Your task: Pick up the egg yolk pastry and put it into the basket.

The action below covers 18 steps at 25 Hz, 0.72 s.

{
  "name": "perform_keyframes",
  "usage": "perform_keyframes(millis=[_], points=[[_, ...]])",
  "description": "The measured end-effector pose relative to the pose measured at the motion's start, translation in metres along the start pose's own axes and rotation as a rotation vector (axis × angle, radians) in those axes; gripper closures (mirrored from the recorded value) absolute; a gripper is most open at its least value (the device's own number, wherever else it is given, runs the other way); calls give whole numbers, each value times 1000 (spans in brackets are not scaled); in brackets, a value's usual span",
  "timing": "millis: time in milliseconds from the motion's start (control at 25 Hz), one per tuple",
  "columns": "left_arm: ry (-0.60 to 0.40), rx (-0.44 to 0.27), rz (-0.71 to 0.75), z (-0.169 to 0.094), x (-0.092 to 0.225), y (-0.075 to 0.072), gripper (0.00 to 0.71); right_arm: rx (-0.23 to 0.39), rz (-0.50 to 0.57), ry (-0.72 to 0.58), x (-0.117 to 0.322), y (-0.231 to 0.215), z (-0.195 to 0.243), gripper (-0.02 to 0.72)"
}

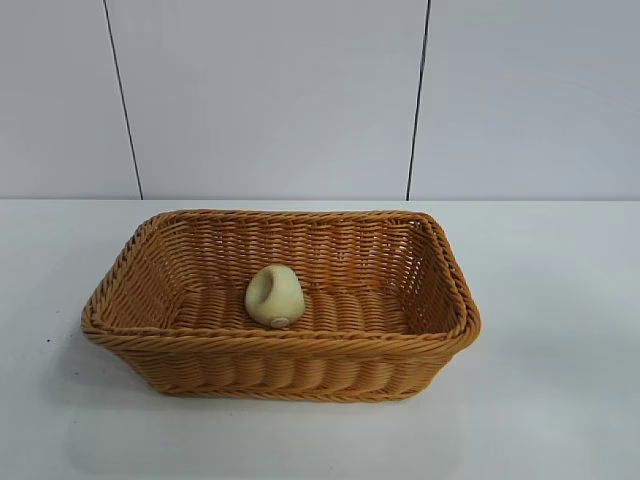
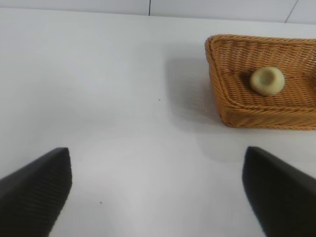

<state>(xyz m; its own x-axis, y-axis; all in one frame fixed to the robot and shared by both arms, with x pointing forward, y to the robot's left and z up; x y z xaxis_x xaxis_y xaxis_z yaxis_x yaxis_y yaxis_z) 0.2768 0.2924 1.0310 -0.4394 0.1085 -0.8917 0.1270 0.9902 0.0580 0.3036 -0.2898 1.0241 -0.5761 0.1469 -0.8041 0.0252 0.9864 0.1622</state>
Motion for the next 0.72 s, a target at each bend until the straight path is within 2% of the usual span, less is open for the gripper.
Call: perform_keyframes(millis=[240, 720], points=[[0, 0, 0, 0, 0, 0, 21, -27, -8, -164, 5, 0, -23, 10], [0, 0, 0, 0, 0, 0, 21, -30, -11, -172, 6, 0, -24, 10]])
Point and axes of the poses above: a point on each arm's last joint axis where the gripper is mounted, z pointing out along that axis toward the gripper, y along the wrist's bending axis when the last joint is at zero, x = y × z, the point moved 5 cm from there along z, pointing out along that axis toward the gripper, and after that the axes turned 7 degrees about z, right-handed, at the moved point
